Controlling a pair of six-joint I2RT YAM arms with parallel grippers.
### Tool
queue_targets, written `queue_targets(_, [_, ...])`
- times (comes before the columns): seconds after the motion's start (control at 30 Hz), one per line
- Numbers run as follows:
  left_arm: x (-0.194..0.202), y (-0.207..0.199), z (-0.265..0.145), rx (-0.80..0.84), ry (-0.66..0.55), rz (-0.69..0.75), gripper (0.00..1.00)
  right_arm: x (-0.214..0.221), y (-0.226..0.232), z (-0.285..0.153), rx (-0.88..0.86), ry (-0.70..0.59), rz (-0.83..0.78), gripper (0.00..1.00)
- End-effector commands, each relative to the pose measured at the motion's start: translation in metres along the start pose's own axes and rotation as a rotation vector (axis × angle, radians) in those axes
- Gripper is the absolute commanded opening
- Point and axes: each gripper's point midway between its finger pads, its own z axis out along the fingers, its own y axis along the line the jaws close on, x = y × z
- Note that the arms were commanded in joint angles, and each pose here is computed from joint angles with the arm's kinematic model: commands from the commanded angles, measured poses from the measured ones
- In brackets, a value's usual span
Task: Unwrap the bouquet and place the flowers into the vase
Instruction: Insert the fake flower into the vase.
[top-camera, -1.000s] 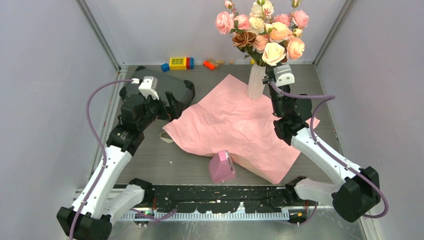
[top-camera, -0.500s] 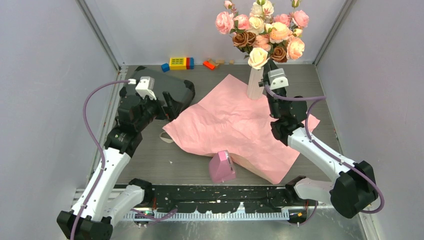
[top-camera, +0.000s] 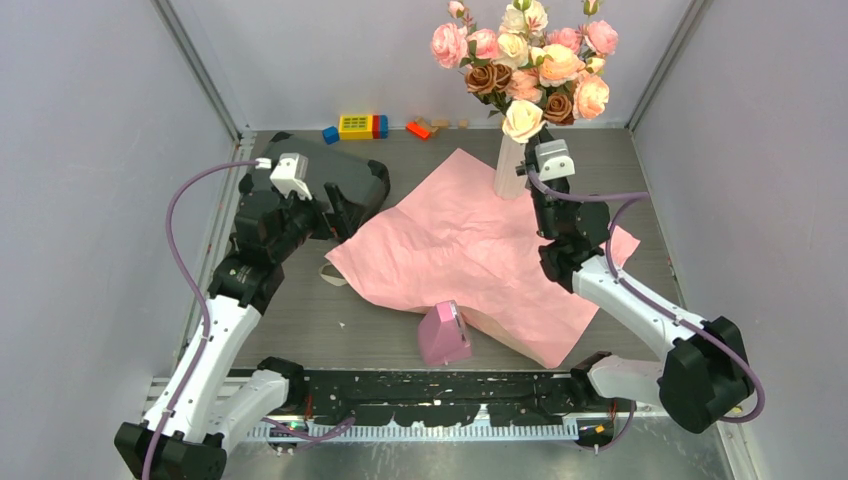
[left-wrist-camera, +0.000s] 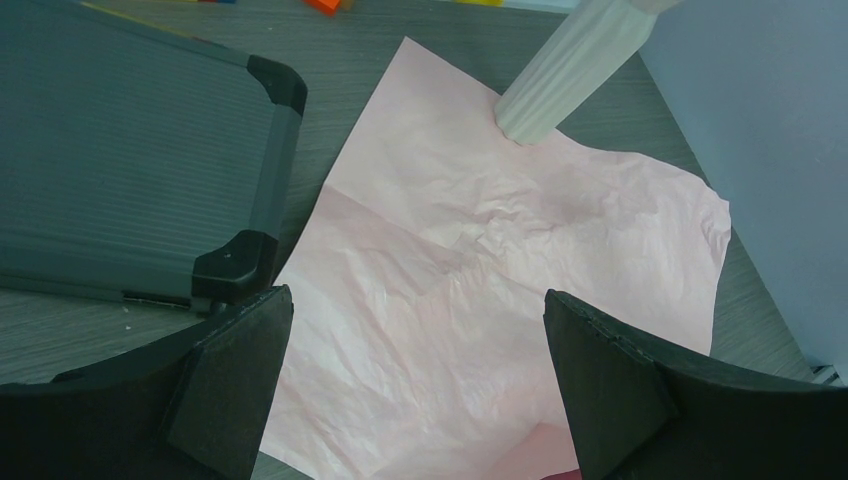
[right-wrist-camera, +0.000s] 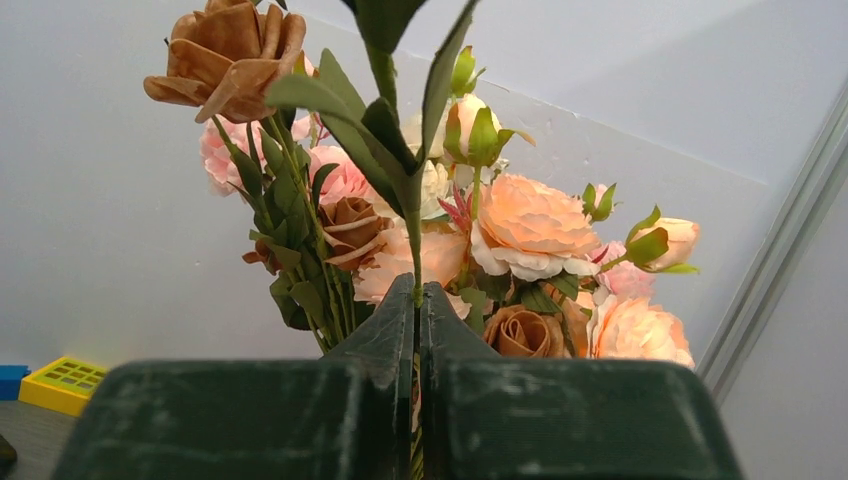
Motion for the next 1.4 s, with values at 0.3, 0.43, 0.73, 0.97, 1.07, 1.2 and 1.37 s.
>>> queue_targets(0.3, [-0.003, -0.003, -0.004, 0.026, -0.027, -0.009, 1.0, 0.018, -0.002, -0.006, 0.077, 0.044, 0.094, 0.0])
queue_targets(0.43, [-0.002, -0.002, -0.005, 0.026, -0.025, -0.012, 1.0, 0.022, -0.002, -0.007, 0.082, 0.063, 0.102, 0.0])
queue_targets(0.73, [0.001, -0.002, -0.005, 0.032, -0.019, -0.009, 1.0, 0.037, 0.001, -0.01, 0.087, 0.131, 0.109, 0.0])
queue_targets(0.97, [0.002, -0.001, -0.005, 0.032, -0.019, -0.01, 1.0, 0.051, 0.005, -0.009, 0.09, 0.183, 0.097, 0.0])
queue_targets(1.07, [0.003, 0.0, -0.006, 0.029, -0.017, -0.009, 1.0, 0.056, 0.007, -0.009, 0.089, 0.201, 0.095, 0.0])
queue_targets(1.2, [0.003, 0.001, -0.007, 0.027, -0.017, -0.008, 1.0, 0.062, 0.009, -0.008, 0.087, 0.22, 0.095, 0.0])
queue_targets(1.37, [0.004, 0.002, -0.008, 0.024, -0.017, -0.008, 1.0, 0.064, 0.011, -0.008, 0.087, 0.229, 0.102, 0.0])
